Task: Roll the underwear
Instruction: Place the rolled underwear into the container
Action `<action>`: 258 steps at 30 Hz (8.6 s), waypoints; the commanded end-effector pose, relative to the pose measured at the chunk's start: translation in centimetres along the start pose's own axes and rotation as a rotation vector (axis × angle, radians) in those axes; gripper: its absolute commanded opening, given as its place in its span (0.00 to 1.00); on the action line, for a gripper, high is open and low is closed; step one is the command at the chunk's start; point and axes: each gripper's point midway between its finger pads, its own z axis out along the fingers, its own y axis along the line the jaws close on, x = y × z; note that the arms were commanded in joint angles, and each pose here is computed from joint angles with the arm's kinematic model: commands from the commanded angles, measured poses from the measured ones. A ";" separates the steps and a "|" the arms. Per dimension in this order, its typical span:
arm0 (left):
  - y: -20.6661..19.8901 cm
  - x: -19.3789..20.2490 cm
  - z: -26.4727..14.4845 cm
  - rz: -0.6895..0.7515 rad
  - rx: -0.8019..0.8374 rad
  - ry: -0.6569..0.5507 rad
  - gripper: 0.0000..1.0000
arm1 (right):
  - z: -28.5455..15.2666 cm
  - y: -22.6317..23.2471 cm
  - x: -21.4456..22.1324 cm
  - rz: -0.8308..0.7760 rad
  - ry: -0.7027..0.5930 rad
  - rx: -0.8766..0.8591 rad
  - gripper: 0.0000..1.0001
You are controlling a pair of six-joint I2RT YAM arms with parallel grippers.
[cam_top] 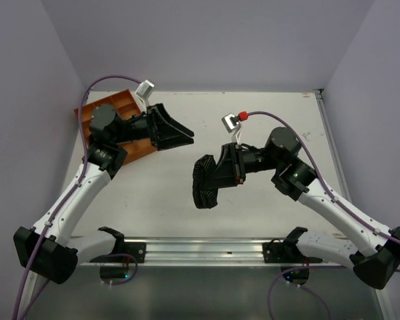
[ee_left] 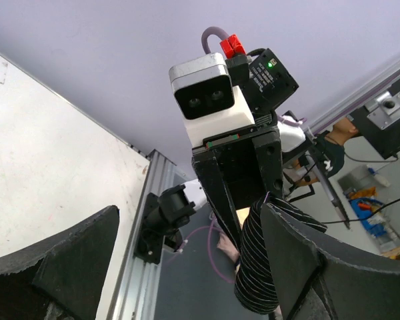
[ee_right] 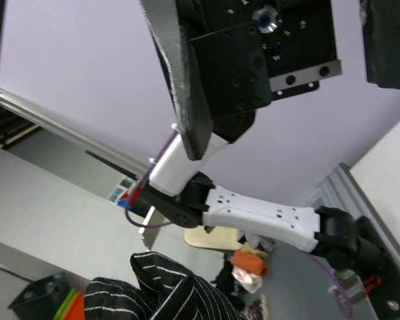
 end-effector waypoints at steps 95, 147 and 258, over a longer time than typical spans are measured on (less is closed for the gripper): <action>3.8 0.6 0.3 -0.002 -0.157 -0.093 0.00 | 2.7 -7.8 -2.8 0.015 -0.095 0.155 0.72; 6.6 6.7 -0.3 -0.075 -0.155 0.127 0.00 | 1.1 -11.8 -0.5 0.040 0.003 0.381 0.39; 44.7 -2.7 -28.3 -0.153 -2.020 -0.508 0.00 | -5.5 -13.6 7.7 0.026 0.091 0.599 0.66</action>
